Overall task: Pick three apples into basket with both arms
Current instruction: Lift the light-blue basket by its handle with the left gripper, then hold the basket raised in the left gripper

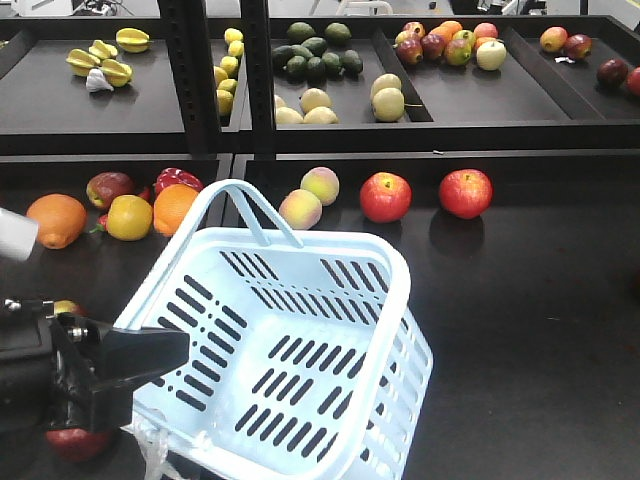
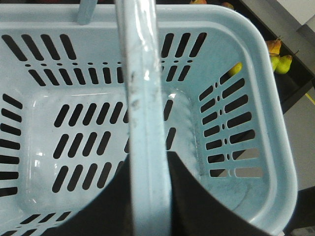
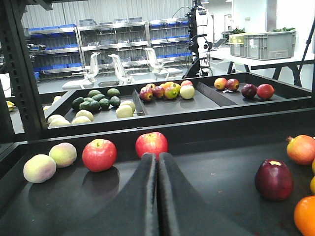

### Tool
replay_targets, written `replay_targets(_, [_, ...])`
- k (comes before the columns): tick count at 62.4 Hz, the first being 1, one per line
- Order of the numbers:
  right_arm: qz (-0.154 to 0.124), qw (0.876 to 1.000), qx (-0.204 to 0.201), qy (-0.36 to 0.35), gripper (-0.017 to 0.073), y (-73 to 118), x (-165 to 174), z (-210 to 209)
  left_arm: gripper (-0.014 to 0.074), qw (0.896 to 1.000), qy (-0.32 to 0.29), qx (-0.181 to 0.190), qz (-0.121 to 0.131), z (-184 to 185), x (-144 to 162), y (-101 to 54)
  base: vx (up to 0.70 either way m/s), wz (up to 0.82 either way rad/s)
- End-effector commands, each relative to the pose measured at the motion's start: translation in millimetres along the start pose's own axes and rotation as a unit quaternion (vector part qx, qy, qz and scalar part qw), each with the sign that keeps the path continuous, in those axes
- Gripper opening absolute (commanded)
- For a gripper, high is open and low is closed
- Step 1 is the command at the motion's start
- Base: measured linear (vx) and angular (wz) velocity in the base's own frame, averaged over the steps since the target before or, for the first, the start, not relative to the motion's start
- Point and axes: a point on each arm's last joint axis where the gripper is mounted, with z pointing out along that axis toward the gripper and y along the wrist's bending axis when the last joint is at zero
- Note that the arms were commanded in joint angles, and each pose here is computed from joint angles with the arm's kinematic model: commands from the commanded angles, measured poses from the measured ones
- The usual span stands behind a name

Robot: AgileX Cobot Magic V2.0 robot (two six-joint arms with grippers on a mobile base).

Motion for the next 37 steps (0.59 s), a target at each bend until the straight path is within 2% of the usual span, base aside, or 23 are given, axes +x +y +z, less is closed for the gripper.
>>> replay_targets(1, [-0.009,0.999,-0.004,-0.033,-0.0004,0.7,-2.4,-0.6,-0.0007,0.999,-0.031,0.021,-0.010,-7.2,-10.4,-9.4,0.00,0.00])
replay_targets(37, [-0.009,0.999,-0.004,-0.033,-0.0004,0.7,-2.4,-0.6,-0.0007,0.999,-0.022,0.025,-0.010,-7.2,-8.8,-10.1,0.00,0.00])
